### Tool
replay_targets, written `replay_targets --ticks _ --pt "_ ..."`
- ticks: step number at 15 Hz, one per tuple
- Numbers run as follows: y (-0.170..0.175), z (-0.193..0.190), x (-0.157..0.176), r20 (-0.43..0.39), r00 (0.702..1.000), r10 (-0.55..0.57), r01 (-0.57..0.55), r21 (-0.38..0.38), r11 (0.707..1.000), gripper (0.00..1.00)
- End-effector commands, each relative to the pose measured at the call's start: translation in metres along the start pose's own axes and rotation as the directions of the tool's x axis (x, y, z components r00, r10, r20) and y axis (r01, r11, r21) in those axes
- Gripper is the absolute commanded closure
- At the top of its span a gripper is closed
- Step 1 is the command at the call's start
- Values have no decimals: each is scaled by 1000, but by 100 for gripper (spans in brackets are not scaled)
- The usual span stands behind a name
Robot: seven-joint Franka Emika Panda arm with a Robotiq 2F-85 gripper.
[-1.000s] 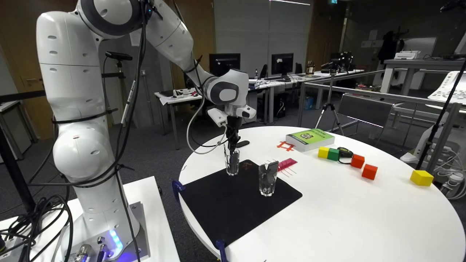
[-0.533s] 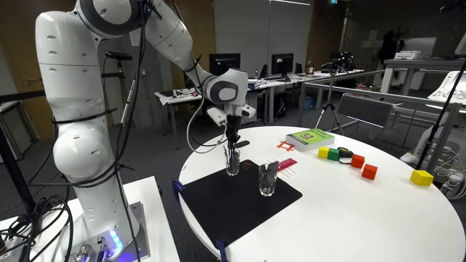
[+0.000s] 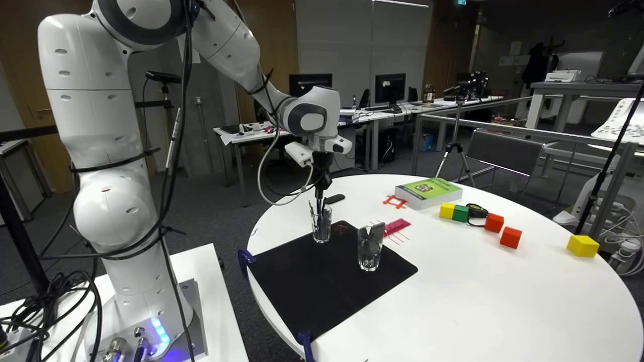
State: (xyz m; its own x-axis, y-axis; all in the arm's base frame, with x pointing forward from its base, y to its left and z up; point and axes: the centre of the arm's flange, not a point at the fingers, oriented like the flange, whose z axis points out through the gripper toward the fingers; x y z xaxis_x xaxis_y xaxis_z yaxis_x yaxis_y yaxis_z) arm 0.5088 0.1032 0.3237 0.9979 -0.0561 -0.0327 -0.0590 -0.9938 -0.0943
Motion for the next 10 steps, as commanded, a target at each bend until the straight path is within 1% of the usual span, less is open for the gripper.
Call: replay_targets --ticks 1,7,10 --pt "-12 -37 -4 -23 1000 -19 19 -9 1000 98" --pt "-28 -88 -12 -93 994 -59 59 -8 998 98" --pt "-33 -113 -23 -107 991 -73 73 -6 997 98"
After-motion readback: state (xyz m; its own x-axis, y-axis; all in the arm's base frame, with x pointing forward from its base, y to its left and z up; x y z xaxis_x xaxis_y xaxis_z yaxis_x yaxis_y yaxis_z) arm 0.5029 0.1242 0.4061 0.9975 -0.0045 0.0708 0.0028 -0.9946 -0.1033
